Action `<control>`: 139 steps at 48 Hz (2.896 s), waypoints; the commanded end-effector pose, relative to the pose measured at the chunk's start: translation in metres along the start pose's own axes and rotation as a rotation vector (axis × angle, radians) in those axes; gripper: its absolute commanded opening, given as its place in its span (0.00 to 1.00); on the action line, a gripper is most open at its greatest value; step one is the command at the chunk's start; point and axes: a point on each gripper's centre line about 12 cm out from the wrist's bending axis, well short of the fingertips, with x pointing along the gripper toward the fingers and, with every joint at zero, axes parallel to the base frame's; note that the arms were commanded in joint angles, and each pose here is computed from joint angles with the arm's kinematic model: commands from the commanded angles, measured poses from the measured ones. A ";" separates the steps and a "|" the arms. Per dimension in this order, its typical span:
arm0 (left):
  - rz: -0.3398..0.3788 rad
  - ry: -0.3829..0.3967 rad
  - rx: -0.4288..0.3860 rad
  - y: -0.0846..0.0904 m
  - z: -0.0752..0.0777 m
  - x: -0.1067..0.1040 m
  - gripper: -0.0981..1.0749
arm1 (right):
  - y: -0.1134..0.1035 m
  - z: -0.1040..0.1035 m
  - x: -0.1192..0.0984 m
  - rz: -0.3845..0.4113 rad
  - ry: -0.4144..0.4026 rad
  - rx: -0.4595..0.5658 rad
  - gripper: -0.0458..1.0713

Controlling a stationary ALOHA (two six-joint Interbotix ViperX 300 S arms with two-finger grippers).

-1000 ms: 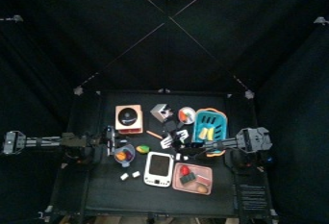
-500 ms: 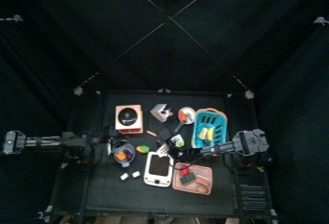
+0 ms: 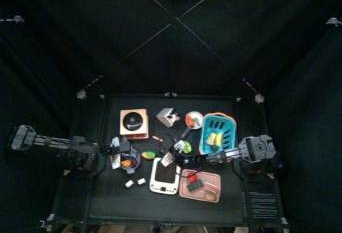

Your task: Grab eggplant

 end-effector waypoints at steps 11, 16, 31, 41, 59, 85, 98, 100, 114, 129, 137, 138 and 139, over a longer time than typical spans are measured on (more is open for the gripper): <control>-0.072 -0.049 0.156 -0.025 -0.008 0.004 0.72 | -0.011 0.005 -0.016 0.014 -0.011 0.020 0.88; -0.089 -0.113 0.194 -0.026 -0.009 0.009 0.79 | -0.010 0.004 -0.019 0.020 -0.008 0.021 0.88; -0.075 -0.155 0.320 -0.023 -0.024 0.022 0.91 | -0.008 0.006 -0.023 0.029 -0.014 0.021 0.88; -0.055 -0.114 0.338 -0.018 -0.028 0.037 0.91 | -0.008 0.005 -0.023 0.028 -0.013 0.020 0.88; 0.004 -0.031 0.343 -0.004 -0.033 0.056 0.90 | -0.008 0.004 -0.019 0.022 -0.008 0.021 0.88; 0.027 0.051 0.334 0.004 -0.041 0.073 0.90 | -0.008 0.004 -0.017 0.025 -0.007 0.018 0.88; 0.028 0.105 0.341 0.004 -0.046 0.084 0.90 | -0.009 0.003 -0.017 0.024 -0.006 0.017 0.88; 0.029 0.110 0.340 0.004 -0.046 0.085 0.90 | -0.008 0.003 -0.017 0.024 -0.006 0.017 0.88; 0.036 0.125 0.333 0.007 -0.047 0.088 0.90 | -0.008 0.002 -0.015 0.022 -0.001 0.017 0.88; 0.044 0.114 0.340 0.009 -0.043 0.088 0.80 | -0.008 0.001 -0.014 0.019 0.002 0.018 0.88; 0.050 0.108 0.344 0.010 -0.040 0.088 0.73 | -0.008 0.000 -0.014 0.018 0.006 0.020 0.88; 0.051 0.108 0.340 0.011 -0.040 0.088 0.73 | -0.008 0.000 -0.014 0.018 0.005 0.018 0.88; 0.052 0.107 0.340 0.011 -0.039 0.088 0.73 | -0.009 -0.001 -0.014 0.018 0.006 0.017 0.88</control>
